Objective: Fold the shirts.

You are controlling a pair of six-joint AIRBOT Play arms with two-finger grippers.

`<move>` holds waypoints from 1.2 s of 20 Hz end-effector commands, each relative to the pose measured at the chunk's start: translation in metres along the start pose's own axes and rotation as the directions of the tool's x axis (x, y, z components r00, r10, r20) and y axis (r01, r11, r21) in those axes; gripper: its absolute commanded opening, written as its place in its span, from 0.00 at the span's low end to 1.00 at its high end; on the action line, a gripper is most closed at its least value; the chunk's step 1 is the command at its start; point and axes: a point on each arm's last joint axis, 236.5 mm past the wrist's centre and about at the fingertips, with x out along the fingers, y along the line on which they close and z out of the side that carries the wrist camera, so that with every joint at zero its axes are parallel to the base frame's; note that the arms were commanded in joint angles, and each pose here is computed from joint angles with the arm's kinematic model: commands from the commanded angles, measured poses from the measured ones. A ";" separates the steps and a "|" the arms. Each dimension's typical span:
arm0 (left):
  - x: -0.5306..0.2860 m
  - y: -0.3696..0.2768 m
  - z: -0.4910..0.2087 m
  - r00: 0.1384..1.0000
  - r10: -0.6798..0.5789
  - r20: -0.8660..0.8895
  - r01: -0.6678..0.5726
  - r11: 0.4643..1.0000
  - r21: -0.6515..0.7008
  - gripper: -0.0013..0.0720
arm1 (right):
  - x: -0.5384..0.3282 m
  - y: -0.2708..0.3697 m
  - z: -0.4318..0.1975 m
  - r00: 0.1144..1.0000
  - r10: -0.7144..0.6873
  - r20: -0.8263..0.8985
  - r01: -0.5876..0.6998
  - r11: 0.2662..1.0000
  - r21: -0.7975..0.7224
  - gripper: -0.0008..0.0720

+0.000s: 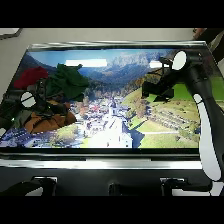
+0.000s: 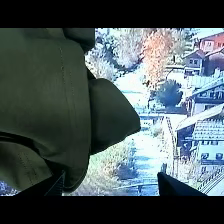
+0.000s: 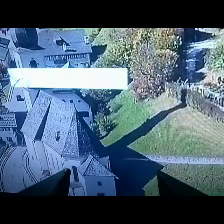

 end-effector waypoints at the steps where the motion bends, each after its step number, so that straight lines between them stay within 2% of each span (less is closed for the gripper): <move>1: 0.000 0.000 0.000 1.000 0.000 0.001 0.000 1.000 0.001 0.98 | 0.000 0.000 0.000 1.000 -0.001 -0.001 0.001 1.000 0.001 0.90; 15: 0.000 0.000 0.000 1.000 0.000 0.002 0.000 1.000 0.001 0.98 | 0.000 0.000 0.000 1.000 0.001 0.000 -0.001 1.000 0.001 0.90; 18: -0.001 -0.003 0.014 0.998 -0.013 0.058 0.013 1.000 0.000 0.98 | 0.000 0.003 0.016 0.998 0.015 0.066 -0.015 1.000 0.000 0.89; 19: -0.001 -0.005 0.016 0.997 -0.019 0.070 0.019 1.000 -0.001 0.98 | -0.001 0.005 0.022 0.995 0.020 0.094 -0.019 1.000 -0.004 0.87; 20: -0.001 -0.006 0.018 0.997 -0.025 0.077 0.025 1.000 -0.003 0.98 | -0.001 0.004 0.025 0.994 0.016 0.105 -0.014 1.000 -0.021 0.79; 22: -0.002 -0.012 0.018 0.996 -0.049 0.076 0.050 0.999 -0.012 0.98 | -0.002 -0.002 0.029 0.992 -0.006 0.124 0.011 0.999 -0.041 0.78; 23: -0.010 0.002 0.030 0.994 -0.006 0.110 0.006 1.000 0.001 0.99 | -0.002 -0.006 0.031 0.991 -0.026 0.132 0.035 0.997 -0.064 0.78; 24: -0.023 0.022 0.046 0.987 0.040 0.153 -0.034 0.999 -0.041 0.99 | -0.002 -0.009 0.033 0.989 -0.039 0.140 0.053 0.994 -0.098 0.78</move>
